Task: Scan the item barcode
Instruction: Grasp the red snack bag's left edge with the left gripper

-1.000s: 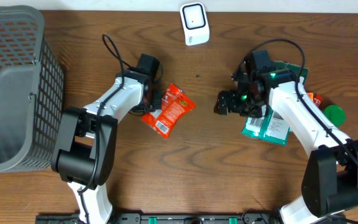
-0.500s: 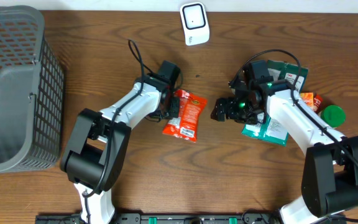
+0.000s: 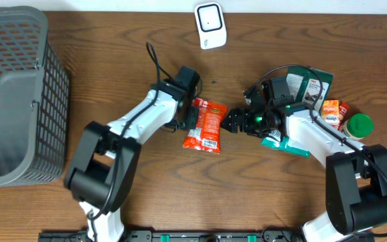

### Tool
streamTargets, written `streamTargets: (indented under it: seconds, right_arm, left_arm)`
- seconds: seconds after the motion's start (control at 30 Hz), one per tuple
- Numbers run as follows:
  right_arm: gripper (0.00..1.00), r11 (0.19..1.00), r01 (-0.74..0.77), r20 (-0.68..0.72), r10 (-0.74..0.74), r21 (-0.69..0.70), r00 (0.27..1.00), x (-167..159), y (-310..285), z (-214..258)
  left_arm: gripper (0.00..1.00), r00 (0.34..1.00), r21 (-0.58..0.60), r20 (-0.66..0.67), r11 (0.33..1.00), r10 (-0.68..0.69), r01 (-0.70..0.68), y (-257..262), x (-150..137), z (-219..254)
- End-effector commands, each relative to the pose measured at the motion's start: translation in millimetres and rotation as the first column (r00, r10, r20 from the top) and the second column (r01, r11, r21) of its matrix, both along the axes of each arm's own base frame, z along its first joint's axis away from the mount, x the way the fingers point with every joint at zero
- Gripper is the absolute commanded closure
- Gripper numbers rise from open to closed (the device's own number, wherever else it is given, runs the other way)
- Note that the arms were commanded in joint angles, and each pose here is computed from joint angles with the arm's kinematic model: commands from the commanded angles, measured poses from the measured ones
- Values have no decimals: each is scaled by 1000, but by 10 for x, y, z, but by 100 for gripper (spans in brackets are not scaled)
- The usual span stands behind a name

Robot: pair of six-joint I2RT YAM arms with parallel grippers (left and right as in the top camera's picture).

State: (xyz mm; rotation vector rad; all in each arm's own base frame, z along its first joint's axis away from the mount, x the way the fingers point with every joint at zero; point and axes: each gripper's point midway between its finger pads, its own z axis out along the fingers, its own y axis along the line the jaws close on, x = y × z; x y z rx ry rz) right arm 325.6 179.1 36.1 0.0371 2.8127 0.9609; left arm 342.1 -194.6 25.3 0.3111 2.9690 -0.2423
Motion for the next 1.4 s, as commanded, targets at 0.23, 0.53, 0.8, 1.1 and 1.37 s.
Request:
streamTargets:
  seconds: [0.23, 0.53, 0.8, 1.1, 1.37]
  right_arm:
    - [19, 997, 54, -8, -53, 59, 999, -35, 58, -102]
    - [18, 998, 62, 18, -62, 9, 998, -40, 153, -163]
    - [19, 996, 83, -9, -83, 20, 997, -67, 279, -192]
    - [18, 995, 62, -32, -60, 77, 998, -58, 398, -297]
    - [25, 997, -11, -2, 11, 80, 1000, -88, 344, -316]
  left_arm:
    - [83, 1000, -83, 6, 996, -25, 25, -130, 4, 197]
    - [83, 993, -77, -110, 997, -33, 25, -127, -175, -133]
    - [83, 988, -56, -151, 998, -30, 22, -77, -265, -300]
    - [83, 991, -67, -107, 995, -76, 69, -126, -155, -410]
    - [78, 982, -34, -41, 983, -183, 182, -84, -33, -334]
